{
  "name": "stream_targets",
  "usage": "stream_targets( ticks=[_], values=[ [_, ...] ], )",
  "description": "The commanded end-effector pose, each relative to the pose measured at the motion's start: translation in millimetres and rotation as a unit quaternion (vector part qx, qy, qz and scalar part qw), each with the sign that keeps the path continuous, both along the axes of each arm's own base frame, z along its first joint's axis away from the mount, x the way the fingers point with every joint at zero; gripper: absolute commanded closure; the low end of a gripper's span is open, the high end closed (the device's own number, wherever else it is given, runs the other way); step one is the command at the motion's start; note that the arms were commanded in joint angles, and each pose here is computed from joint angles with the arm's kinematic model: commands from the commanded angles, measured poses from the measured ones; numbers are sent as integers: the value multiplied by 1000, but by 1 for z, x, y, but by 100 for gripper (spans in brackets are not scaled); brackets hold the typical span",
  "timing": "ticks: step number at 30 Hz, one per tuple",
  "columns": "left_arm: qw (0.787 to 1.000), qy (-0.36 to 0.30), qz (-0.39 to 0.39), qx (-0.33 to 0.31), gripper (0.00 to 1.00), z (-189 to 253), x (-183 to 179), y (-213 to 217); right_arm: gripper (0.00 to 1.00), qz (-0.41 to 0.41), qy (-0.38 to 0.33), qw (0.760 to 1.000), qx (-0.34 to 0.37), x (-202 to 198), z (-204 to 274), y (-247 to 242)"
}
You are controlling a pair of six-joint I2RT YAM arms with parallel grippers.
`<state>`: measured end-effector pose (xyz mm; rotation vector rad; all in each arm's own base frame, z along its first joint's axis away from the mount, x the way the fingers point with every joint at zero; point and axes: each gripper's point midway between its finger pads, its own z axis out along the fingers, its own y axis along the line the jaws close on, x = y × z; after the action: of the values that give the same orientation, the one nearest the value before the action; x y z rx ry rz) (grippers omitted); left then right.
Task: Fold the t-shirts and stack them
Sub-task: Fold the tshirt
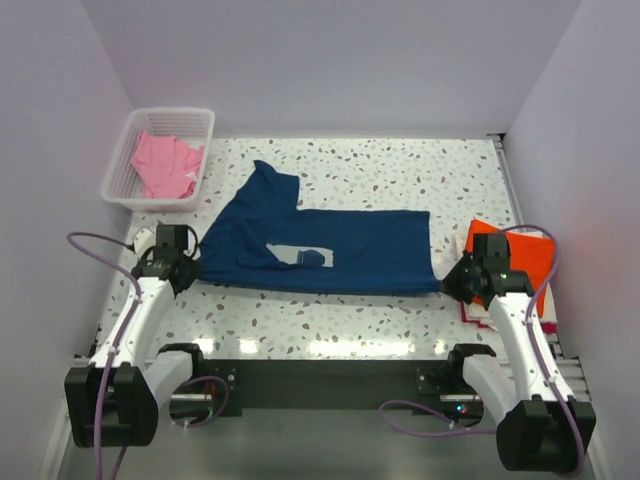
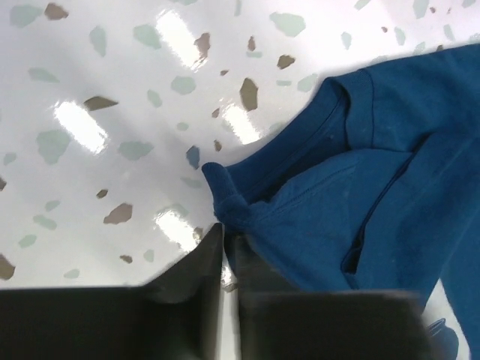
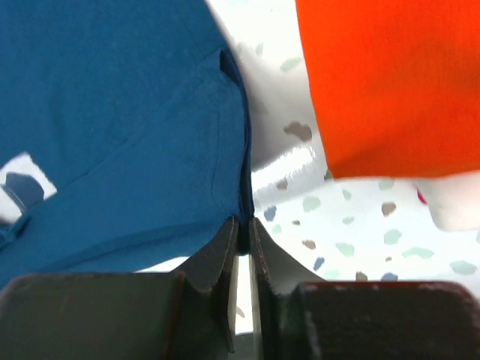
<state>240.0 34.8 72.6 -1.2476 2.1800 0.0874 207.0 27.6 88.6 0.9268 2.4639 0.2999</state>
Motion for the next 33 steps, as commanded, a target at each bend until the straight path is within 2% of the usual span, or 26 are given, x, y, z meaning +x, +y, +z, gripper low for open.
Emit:
stream_targets(
  ticks=[1, 3, 4, 5, 6, 7, 8, 9, 10, 11, 14, 15, 16, 19, 21, 25, 30, 32, 33],
  values=[
    [999, -3, 48, -4, 72, -1, -18, 7, 87, -5, 30, 999, 21, -28, -3, 5],
    [999, -12, 48, -10, 52, 4, -19, 5, 75, 8, 21, 1000, 21, -32, 2, 8],
    [999, -16, 46, -13, 38, 7, -19, 4, 73, 16, 16, 1000, 18, -33, 4, 8],
    [999, -23, 41, -15, 33, 11, -18, 2, 69, 24, 6, 1000, 11, -31, 10, 7],
    [998, -42, 33, -14, 30, 22, -13, 2, 55, 37, -13, 999, 10, -29, 15, 8],
    [998, -60, -1, -21, 26, 28, -4, -5, 51, 61, -32, 997, 23, -25, 18, 16],
    [997, -75, -24, -25, 26, 34, 2, -11, 44, 92, -50, 993, 52, -24, 20, 30],
    [994, -94, -44, -28, 24, 45, 8, -15, 35, 100, -71, 991, 50, -18, 25, 31],
    [990, -113, -80, -34, 24, 54, 16, -23, 32, 102, -79, 990, 48, -15, 28, 30],
    [985, -130, -104, -36, 24, 62, 21, -29, 31, 110, -92, 988, 50, -11, 32, 33],
    [967, -184, -170, -33, 24, 88, 35, -44, 31, 128, -121, 984, -3, 8, 53, 30],
    [962, -199, -185, -25, 19, 100, 39, -46, 31, 140, -128, 981, -29, 15, 57, 34],
    [957, -204, -209, -2, 18, 108, 42, -45, 31, 148, -121, 981, -39, 21, 57, 38],
    [943, -209, -255, 44, 16, 132, 49, -46, 32, 186, -159, 968, -63, 42, 80, 68],
    [938, -210, -271, 61, 15, 139, 51, -45, 35, 214, -179, 957, -80, 57, 89, 95],
    [913, -243, -320, 74, 16, 152, 56, -57, 37, 267, -214, 934, -101, 82, 103, 153],
    [892, -289, -335, 90, 15, 167, 55, -66, 37, 362, -232, 894, -122, 100, 89, 247],
    [894, -287, -331, 94, 15, 165, 55, -63, 38, 390, -258, 876, -119, 105, 98, 287],
    [897, -282, -326, 95, 15, 163, 55, -61, 39, 405, -242, 872, -131, 107, 78, 302]
  ],
)
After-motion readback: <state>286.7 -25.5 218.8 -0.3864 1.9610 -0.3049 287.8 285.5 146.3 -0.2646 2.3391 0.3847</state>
